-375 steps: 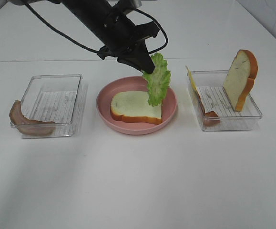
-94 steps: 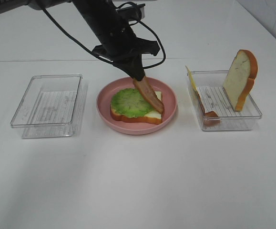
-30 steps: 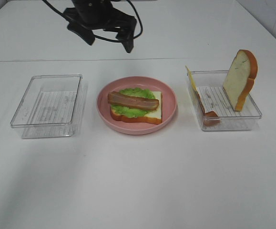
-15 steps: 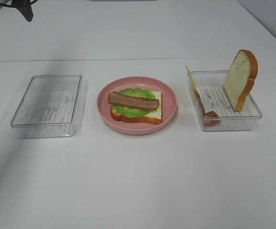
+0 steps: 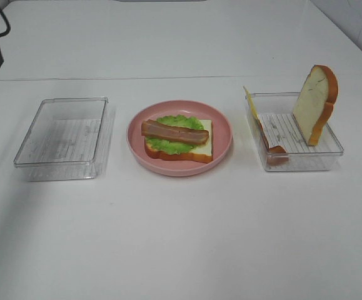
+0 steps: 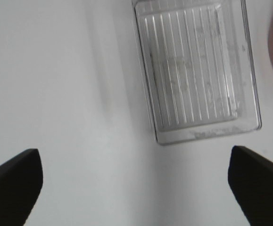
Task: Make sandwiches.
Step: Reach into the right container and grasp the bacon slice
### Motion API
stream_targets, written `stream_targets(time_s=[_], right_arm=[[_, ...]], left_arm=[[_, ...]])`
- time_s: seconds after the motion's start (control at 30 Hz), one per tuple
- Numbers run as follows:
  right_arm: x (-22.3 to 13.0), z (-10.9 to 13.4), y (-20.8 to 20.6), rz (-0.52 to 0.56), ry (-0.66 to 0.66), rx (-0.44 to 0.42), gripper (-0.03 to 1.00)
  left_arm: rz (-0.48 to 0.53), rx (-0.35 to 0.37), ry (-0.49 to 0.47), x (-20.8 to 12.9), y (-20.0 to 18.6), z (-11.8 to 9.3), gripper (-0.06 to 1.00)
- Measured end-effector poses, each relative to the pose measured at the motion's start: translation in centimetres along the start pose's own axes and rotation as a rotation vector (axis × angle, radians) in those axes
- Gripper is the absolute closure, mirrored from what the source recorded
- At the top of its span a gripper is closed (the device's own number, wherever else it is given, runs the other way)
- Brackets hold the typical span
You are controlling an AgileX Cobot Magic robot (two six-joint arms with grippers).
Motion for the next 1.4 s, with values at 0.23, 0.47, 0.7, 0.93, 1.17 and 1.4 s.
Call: stream_targets(time_s=[0.23, 0.47, 0.7, 0.93, 1.17, 1.4], right_arm=[[0.0, -0.1, 0.0, 0.000, -0.002, -0.005, 0.19], [0.0, -0.1, 0.0, 0.000, -0.002, -0.005, 0.19], [0.0, -0.1, 0.0, 0.000, -0.002, -0.005, 0.19], [0.0, -0.1, 0.0, 0.000, -0.002, -0.006, 0.19], [0.0, -0.1, 0.0, 0.000, -0.002, -0.006, 0.19], [0.0, -0.1, 0.0, 0.000, -0.002, -0.005, 0.19]], left_arm=[[-0.030, 0.025, 0.009, -9.2, -2.3, 1.1, -0.05], [-0.137, 0.021, 0.016, -16.9, -5.6, 1.7, -0.05], [-0.366, 0.004, 0.022, -23.2, -8.9, 2.1, -0.05], [-0.629, -0.024, 0.017, -29.5, -10.9, 2.5, -0.05], [-0.760, -0.038, 0.019, -31.7, -11.2, 2.7, -0.05], [-0.760, -0.041, 0.018, -31.8, -11.1, 2.6, -0.05]])
Point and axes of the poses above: a point on each arm's last joint axis where the gripper is mounted, y pointing out along that axis toward the gripper, z along the wrist's bending axis when the last joint is at zero, x = y × z, the point moved 6 cm from there along y, pointing out along that axis toward the gripper, and after that the axes turned 6 degrees about -y, right-handed, at the moved point
